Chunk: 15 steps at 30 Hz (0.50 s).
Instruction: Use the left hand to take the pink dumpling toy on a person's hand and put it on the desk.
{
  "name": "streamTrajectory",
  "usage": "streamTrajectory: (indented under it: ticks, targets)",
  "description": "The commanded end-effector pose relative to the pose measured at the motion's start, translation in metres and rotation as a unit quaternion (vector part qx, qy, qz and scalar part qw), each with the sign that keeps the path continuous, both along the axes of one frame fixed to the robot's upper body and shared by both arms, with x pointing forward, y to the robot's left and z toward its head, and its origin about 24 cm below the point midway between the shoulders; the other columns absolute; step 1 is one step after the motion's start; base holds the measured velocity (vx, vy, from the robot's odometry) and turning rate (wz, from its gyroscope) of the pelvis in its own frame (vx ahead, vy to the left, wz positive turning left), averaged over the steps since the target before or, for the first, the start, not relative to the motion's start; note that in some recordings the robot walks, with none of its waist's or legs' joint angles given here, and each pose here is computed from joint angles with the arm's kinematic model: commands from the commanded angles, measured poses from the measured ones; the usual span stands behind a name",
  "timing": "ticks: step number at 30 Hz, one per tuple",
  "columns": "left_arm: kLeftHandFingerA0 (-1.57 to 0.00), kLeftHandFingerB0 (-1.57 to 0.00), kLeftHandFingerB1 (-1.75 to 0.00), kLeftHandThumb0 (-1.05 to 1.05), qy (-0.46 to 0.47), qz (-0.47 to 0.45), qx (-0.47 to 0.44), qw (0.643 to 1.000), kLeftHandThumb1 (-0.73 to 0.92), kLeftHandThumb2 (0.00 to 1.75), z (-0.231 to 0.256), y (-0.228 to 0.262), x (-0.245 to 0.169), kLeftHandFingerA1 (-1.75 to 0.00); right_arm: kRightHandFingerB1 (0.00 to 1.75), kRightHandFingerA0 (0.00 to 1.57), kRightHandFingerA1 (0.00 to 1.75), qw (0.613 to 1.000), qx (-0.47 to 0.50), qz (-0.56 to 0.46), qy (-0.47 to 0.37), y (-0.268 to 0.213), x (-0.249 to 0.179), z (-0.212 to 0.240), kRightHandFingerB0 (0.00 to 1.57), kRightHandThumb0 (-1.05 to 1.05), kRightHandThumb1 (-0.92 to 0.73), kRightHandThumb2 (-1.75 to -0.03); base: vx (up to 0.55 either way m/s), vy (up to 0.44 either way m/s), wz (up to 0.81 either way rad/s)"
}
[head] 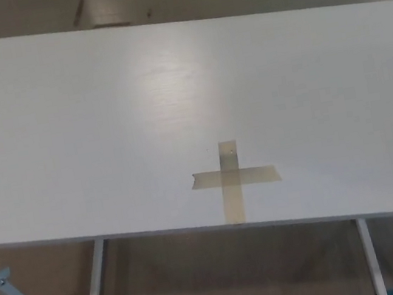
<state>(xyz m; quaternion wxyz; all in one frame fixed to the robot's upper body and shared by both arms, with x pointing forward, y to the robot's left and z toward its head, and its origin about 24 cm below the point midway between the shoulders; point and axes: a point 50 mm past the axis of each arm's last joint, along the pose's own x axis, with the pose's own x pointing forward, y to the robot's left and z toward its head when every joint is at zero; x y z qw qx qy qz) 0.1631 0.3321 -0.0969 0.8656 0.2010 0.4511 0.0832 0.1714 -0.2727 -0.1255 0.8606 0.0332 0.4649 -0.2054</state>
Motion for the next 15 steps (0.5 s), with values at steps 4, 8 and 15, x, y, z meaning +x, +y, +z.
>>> streamTrajectory:
  ticks: [4, 8, 15]
  targets:
    - [-0.65, -0.48, -0.48, -0.39, -0.003, -0.005, -0.006, 1.000, 0.51, 0.73, -0.0009, 0.0000, -0.0024, -0.55, 0.45, 0.60, 0.45, 1.000, 0.012, -0.019, 0.000, -0.0006, -0.0046, -0.0021, 0.58, -0.21, -0.63, -0.58, 0.00, 0.000, 0.00]
    - [-0.65, -0.48, -0.48, -0.39, -0.005, -0.004, -0.006, 1.000, 0.51, 0.73, -0.0011, -0.0002, -0.0029, -0.55, 0.46, 0.60, 0.45, 1.000, 0.012, -0.018, 0.000, -0.0007, -0.0046, -0.0020, 0.58, -0.21, -0.63, -0.58, 0.00, 0.000, 0.00]
    - [-0.65, -0.48, -0.48, -0.39, -0.007, -0.005, -0.006, 1.000, 0.51, 0.73, -0.0013, -0.0009, -0.0023, -0.55, 0.46, 0.60, 0.45, 1.000, 0.013, -0.015, -0.002, -0.0013, -0.0040, -0.0015, 0.58, -0.21, -0.63, -0.58, 0.00, 0.000, 0.00]
